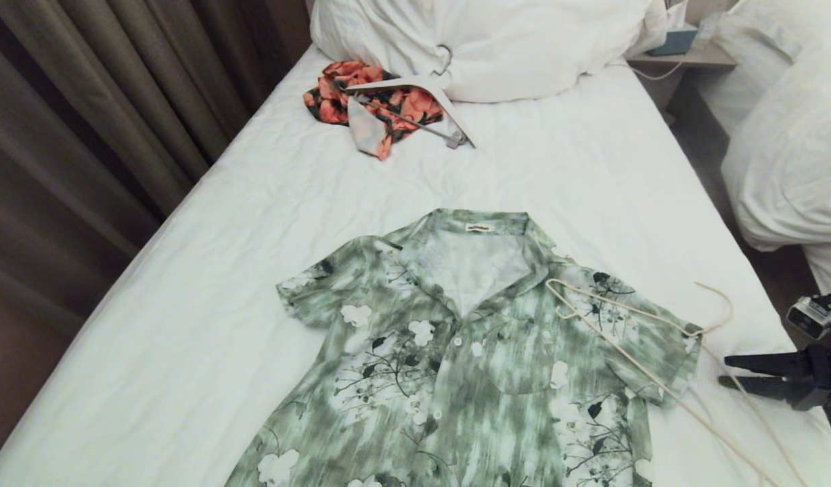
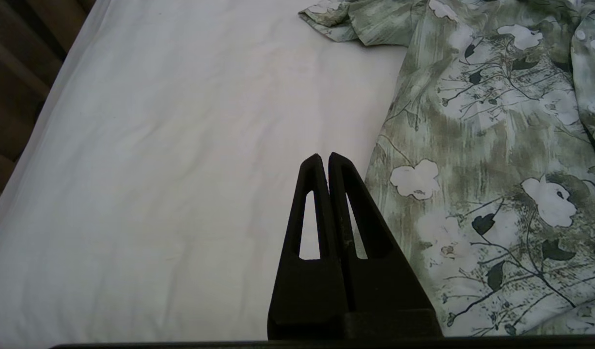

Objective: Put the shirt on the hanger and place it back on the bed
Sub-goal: Lift the shirt and hanger

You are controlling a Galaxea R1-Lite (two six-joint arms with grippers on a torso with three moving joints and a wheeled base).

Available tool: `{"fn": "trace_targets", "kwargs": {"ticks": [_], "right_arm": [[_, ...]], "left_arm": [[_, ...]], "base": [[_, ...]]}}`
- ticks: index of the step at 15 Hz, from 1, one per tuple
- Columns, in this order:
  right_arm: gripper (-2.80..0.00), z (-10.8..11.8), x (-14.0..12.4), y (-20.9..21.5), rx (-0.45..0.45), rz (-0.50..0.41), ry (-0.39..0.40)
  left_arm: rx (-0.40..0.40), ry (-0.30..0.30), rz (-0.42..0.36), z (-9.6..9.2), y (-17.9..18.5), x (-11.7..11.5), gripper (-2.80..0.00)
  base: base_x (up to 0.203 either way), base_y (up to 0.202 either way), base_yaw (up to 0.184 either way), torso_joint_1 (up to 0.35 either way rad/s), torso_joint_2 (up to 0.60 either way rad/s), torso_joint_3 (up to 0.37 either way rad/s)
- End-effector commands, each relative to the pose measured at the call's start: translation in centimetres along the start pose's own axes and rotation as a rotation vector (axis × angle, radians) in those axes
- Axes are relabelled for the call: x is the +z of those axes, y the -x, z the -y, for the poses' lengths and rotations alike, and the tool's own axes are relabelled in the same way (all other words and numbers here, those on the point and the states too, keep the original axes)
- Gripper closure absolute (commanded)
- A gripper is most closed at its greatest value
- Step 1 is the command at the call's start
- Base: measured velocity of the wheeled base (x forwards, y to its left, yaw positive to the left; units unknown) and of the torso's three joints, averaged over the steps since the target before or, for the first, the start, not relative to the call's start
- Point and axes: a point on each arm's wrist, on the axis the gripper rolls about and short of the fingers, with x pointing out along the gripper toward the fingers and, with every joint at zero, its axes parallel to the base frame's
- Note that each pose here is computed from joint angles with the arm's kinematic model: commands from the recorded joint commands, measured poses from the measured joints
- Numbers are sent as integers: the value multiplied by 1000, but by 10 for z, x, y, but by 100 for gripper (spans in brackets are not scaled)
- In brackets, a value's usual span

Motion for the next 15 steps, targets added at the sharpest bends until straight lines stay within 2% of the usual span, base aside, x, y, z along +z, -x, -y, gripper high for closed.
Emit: {"fn": "trace_targets", "kwargs": {"ticks": [1,4,7,8,9,15], "right_arm": [[-280,-3,-3,-6,15,-18,-5],[-280,-7,-6,-15,32,-45,21],[-280,-9,-12,-20,48,-62,107],[-280,-9,-12,-20,49,-63,109],[0,-9,-13,-20,48,-64,108],[0,-22,-12,-7,24,-29,146]], "left_arm": [[0,0,0,0,0,0,0],[0,0,0,0,0,0,0],[0,0,0,0,0,0,0],[0,0,-1,0,0,0,0],[0,0,0,0,0,0,0],[0,0,0,0,0,0,0]], "base": [[0,0,0,0,0,0],[0,0,0,0,0,0],[0,0,0,0,0,0],[0,0,0,0,0,0],[0,0,0,0,0,0],[0,0,0,0,0,0]]}}
